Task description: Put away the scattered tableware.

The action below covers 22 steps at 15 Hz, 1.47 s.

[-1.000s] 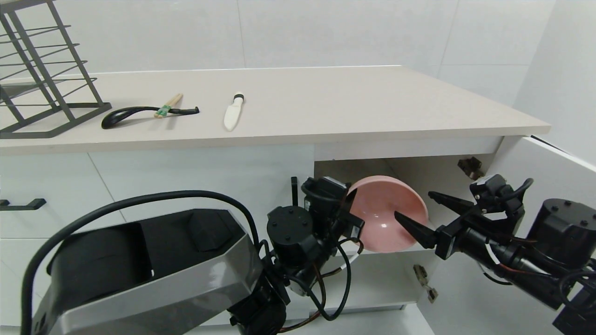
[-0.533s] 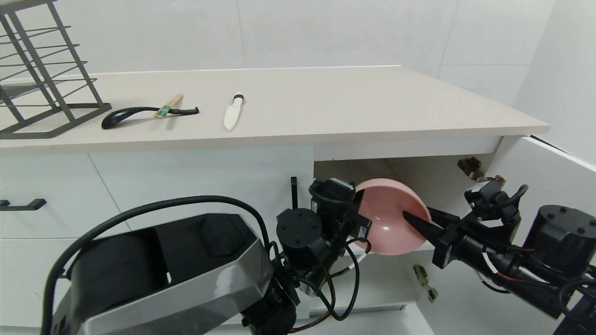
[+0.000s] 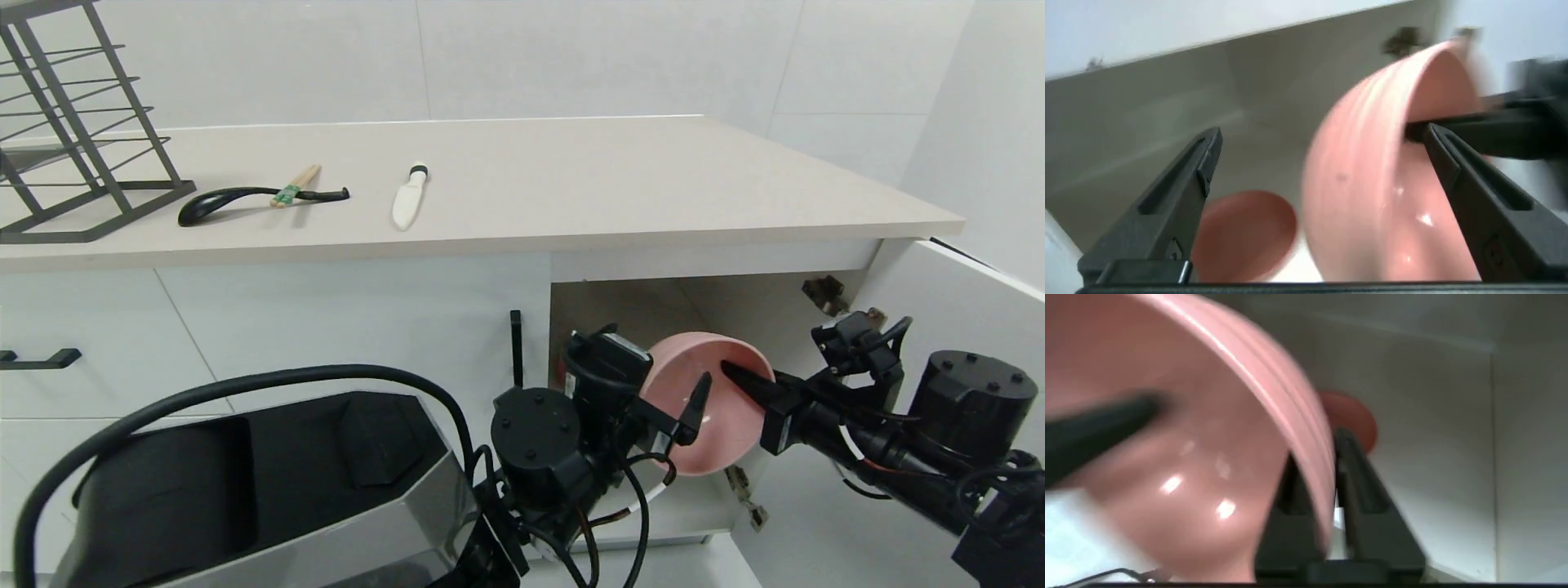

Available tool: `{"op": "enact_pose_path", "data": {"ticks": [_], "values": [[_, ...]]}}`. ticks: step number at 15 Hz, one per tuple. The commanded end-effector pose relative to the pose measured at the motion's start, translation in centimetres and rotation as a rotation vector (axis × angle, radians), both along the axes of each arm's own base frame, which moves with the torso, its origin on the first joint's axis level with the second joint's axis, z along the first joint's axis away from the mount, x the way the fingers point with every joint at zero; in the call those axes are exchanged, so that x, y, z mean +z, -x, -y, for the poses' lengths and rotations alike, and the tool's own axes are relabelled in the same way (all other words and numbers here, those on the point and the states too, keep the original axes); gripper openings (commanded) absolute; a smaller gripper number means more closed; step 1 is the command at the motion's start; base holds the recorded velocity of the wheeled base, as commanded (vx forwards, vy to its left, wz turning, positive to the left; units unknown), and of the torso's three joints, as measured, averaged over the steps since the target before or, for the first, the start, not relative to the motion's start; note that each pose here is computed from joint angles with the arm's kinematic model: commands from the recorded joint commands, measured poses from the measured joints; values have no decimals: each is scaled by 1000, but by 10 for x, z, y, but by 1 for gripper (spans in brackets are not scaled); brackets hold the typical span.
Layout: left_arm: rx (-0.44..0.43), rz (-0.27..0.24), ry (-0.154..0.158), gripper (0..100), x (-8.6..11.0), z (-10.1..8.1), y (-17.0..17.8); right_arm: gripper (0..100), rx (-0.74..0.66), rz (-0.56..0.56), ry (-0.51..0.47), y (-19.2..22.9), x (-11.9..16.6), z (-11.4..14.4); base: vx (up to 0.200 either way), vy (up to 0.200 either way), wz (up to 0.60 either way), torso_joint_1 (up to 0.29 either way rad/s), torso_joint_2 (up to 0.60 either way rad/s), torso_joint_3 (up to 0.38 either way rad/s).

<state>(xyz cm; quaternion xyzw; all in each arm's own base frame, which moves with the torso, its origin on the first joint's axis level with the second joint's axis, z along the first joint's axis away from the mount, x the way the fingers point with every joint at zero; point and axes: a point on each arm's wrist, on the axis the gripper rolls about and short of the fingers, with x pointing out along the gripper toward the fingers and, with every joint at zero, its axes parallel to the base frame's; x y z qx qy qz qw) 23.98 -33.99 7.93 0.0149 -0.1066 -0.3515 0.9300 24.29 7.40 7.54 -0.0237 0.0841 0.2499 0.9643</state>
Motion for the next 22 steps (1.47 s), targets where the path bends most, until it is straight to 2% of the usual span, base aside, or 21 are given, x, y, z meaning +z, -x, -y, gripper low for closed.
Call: {"op": "enact_pose_path", "data": {"ticks": [1, 4, 5, 6, 7, 9, 10, 11, 12, 13, 14, 15, 17, 18, 20, 22], "values": [[-1, 8, 16, 100, 26, -20, 15, 0, -44, -38, 11, -11, -13, 8, 0, 0, 0, 0, 0, 0], [-24, 15, 66, 100, 54, -42, 26, 0, -83, -70, 18, -16, -22, 17, 0, 0, 0, 0, 0, 0], [-54, 22, 61, 100, 57, -48, 25, 0, -89, -79, 20, -17, -24, 19, 0, 0, 0, 0, 0, 0], [-124, 26, 23, 100, 56, -63, 25, 0, -98, -91, 22, -18, -27, 21, 0, 0, 0, 0, 0, 0], [-174, 19, -6, 100, 53, -71, 28, 0, -100, -93, 21, -18, -28, 21, 0, 0, 0, 0, 0, 0], [-384, 21, -109, 100, 44, -103, 34, 0, -103, -93, 21, -18, -28, 22, 0, 0, 0, 0, 0, 0], [-410, 37, -130, 100, 44, -108, 32, 0, -103, -93, 21, -18, -28, 22, 0, 0, 0, 0, 0, 0], [-465, 91, -198, 100, 40, -126, 25, 0, -103, -93, 21, -18, -28, 22, 0, 0, 0, 0, 0, 0], [-491, 106, -235, 100, 35, -137, 22, 0, -103, -92, 19, -18, -27, 22, 0, 0, 0, 0, 0, 0], [-494, 109, -238, 100, 35, -139, 22, 0, -103, -92, 19, -18, -27, 22, 0, 0, 0, 0, 0, 0], [-521, 113, -262, 100, 35, -157, 26, 0, -106, -95, 20, -17, -28, 23, 0, 0, 0, 0, 0, 0], [-521, 114, -261, 100, 35, -158, 26, 0, -106, -94, 20, -17, -27, 23, 0, 0, 0, 0, 0, 0], [-489, 136, -253, 100, 48, -180, 38, 0, -101, -106, 21, -14, -29, 22, 0, 0, 0, 0, 0, 0], [-488, 127, -257, 100, 49, -186, 45, 0, -98, -111, 22, -13, -29, 21, 0, 0, 0, 0, 0, 0], [-495, 65, -280, 100, 41, -206, 73, 0, -90, -102, 21, -6, -23, 21, 0, 0, 0, 0, 0, 0], [-470, 47, -286, 100, 41, -223, 89, 0, -74, -99, 4, 0, -19, 17, 0, 0, 0, 0, 0, 0]]}}
